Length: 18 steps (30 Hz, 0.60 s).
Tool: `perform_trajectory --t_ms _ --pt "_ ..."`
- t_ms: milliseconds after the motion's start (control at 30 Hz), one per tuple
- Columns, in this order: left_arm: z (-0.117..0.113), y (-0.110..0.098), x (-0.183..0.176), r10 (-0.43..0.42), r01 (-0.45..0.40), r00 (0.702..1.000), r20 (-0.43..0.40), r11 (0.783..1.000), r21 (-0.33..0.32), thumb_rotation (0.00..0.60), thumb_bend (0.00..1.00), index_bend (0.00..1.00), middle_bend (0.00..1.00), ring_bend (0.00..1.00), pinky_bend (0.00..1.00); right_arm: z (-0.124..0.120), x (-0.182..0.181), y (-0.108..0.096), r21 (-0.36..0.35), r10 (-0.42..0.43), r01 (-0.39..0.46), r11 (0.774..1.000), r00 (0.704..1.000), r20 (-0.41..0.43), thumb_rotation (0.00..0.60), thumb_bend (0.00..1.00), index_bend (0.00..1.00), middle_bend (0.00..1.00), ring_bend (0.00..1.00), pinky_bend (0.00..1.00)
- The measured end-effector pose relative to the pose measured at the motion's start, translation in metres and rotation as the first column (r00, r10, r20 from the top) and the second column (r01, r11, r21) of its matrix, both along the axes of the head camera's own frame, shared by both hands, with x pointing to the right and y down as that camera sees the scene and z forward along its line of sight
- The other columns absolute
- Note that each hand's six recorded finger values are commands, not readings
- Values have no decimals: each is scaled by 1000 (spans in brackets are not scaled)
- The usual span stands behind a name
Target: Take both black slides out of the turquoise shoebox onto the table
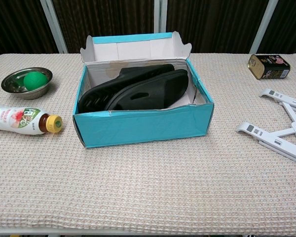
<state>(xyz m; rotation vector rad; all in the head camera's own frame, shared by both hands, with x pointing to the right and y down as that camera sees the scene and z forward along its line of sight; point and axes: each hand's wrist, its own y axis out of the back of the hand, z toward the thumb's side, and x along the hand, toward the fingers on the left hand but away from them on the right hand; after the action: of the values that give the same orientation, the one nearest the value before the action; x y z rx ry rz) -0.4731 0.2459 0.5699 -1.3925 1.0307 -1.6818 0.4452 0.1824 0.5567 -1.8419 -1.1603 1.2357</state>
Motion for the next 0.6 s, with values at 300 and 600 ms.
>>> perform_trajectory --t_ms 300,600 --pt "1 -3 2 -1 1 1000 -16 1000 -1 600 0 175 135 0 107 2 -6 -3 -9 -22 23 1000 1000 3 600 171 0 77 0 0" --pt "0 -1 3 -11 11 999 -49 1000 6 600 0 175 135 0 107 8 -46 -33 -31 -188 189 982 982 26 600 171 0 85 0 0"
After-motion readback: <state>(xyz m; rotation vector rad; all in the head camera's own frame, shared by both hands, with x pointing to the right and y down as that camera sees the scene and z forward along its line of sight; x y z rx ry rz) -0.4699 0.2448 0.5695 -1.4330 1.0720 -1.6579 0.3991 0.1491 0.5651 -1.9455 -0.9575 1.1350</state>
